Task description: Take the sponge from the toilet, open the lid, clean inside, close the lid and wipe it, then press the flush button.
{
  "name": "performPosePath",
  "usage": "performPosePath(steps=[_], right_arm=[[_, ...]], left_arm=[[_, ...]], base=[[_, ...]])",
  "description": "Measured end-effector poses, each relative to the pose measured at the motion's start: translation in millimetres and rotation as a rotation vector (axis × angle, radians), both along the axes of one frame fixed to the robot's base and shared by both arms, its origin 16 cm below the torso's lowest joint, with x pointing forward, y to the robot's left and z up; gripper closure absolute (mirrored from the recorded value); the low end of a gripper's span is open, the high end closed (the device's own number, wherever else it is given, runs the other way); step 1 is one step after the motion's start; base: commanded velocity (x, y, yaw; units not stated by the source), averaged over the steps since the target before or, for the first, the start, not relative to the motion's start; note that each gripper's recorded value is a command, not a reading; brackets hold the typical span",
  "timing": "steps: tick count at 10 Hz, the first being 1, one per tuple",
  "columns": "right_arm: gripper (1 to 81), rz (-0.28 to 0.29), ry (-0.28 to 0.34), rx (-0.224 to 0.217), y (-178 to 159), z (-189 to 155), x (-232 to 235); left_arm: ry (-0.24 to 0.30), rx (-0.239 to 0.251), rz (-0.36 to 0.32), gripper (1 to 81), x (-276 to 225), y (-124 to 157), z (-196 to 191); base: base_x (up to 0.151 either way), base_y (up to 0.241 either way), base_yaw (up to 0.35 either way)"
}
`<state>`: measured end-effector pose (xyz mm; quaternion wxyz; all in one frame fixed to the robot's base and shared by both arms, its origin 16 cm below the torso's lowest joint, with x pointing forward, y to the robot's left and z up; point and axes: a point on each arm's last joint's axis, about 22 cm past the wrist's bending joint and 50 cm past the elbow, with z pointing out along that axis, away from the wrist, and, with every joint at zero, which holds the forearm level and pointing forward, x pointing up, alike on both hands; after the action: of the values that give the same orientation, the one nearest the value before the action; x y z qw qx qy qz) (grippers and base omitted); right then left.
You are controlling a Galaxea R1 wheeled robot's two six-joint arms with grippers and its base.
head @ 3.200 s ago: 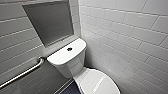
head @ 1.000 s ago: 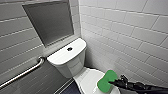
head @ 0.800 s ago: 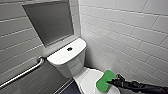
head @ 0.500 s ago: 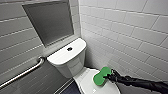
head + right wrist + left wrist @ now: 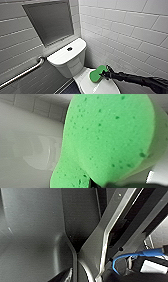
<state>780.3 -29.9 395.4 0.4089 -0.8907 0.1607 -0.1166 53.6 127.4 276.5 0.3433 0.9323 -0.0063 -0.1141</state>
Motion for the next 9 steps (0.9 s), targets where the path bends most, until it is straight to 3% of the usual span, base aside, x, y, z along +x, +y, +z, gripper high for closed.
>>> performPosePath(steps=[1,3,4,6,9], right_arm=[[81.1,-0.017,0.027,0.005,6,-8,-4],[81.1,-0.106,0.075,-0.046,-28,-44,-6],[81.1,-0.157,0.078,-0.046,-41,-58,-7],[81.1,-0.218,0.057,0.007,-35,-66,-11],[81.1,-0.228,0.049,0.03,-47,-64,-18]], left_arm=[[0.0,0.0,0.0,1.0,0,0,0],[0.001,0.002,0.0,1.0,-1,2,0],[0.004,0.005,0.0,1.0,-4,4,0],[0.012,0.005,0.0,1.0,-9,5,2],[0.012,0.005,0.0,1.0,-10,4,2]], base=[[0.0,0.0,0.0],[0.0,0.0,0.0],[0.0,0.0,0.0],[0.0,0.0,0.0],[0.0,0.0,0.0]])
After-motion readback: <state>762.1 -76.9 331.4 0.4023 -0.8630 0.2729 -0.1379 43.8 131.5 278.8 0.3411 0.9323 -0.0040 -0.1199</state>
